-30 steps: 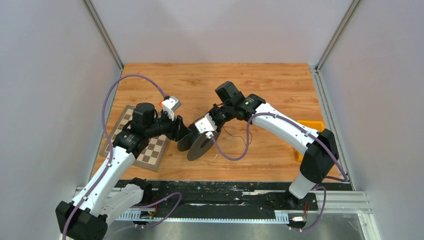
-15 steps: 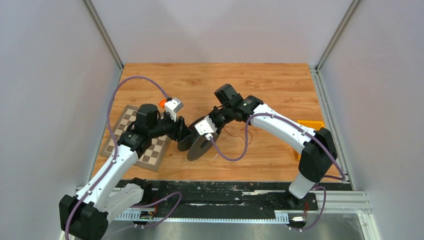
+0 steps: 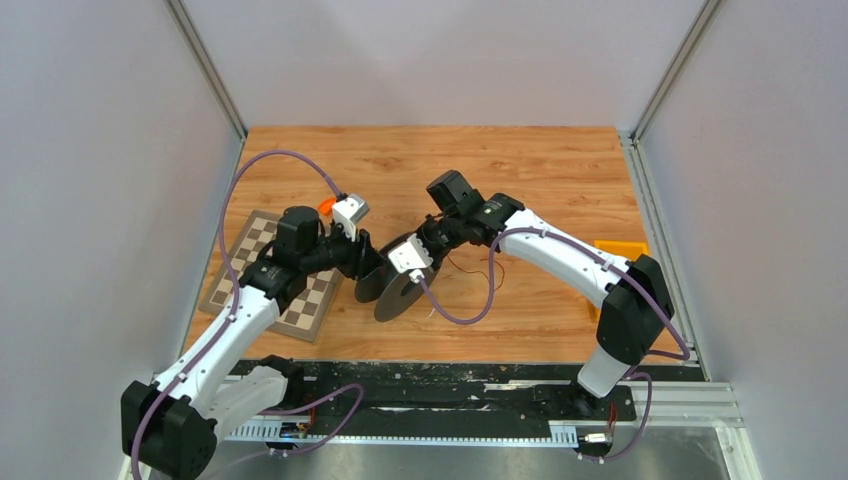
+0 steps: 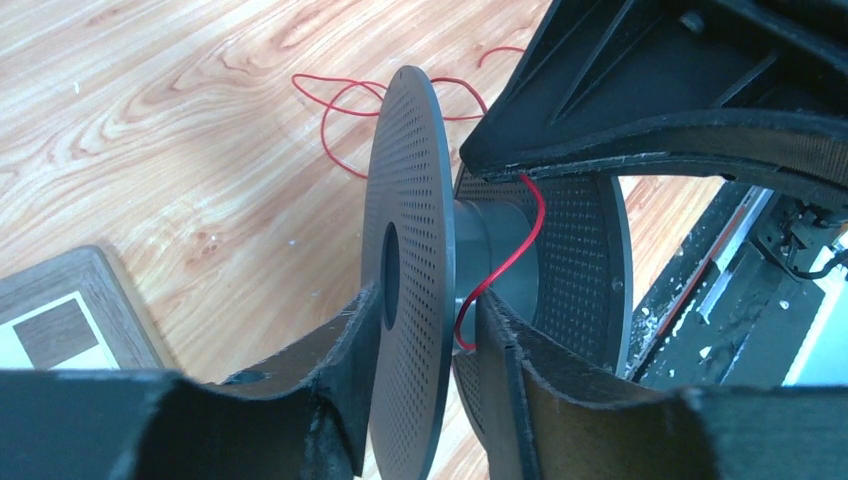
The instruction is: Wrap the cables
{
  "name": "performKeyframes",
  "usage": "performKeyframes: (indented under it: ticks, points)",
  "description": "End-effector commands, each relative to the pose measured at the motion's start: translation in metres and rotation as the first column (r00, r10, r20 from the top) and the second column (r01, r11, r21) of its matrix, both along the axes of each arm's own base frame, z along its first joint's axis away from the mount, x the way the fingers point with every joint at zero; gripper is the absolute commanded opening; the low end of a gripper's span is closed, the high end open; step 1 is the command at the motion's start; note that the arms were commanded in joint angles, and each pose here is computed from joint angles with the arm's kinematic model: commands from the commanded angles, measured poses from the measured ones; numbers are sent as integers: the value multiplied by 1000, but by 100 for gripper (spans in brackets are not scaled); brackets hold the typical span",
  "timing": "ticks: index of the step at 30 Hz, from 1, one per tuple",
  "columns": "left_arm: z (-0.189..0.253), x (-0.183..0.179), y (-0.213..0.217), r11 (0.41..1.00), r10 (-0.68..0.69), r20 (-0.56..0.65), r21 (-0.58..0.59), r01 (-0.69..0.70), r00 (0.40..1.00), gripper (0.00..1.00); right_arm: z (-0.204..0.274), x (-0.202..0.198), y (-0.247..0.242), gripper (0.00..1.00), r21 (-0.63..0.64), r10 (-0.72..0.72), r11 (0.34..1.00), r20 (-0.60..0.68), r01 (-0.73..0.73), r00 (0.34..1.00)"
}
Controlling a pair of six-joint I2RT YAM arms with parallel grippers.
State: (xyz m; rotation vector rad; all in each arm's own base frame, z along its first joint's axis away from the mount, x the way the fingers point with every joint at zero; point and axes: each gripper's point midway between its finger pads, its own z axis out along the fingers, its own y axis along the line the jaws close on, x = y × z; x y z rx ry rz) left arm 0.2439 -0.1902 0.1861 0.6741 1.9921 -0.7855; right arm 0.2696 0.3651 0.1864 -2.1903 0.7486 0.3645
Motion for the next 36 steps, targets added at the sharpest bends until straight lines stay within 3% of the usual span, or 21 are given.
performKeyframes:
  ticks: [1,5,11,18,25,29,33,36]
  points:
    - [7,6,-2,1000,7,46,-1,-7,999,42,2,-2,7,0,20,22,1000,19,-22,1000]
    - [5,6,-4,1000,4,40,2,-4,999,29,1,-3,8,1,19,18,1000,13,-18,1000]
    - [3,1,-8,999,-19,54,34,17,998,1,9,-3,8,6,35,5,999,8,-5,1000]
    - [14,5,2,998,36,79,57,-41,996,0,26,-3,-1,20,65,-67,996,-4,67,998]
    - [38,-2,20,991,104,147,69,-115,984,0,75,-3,-26,30,237,-183,954,-30,185,983]
    - [57,-9,32,985,157,187,47,-168,970,0,97,-11,-38,39,419,-256,864,-114,280,960]
    - [68,-16,45,973,210,175,61,-223,962,0,113,-13,-47,40,569,-327,711,-253,414,910]
    - [83,-21,53,967,228,193,71,-245,954,0,120,-1,-58,41,579,-409,538,-456,613,790]
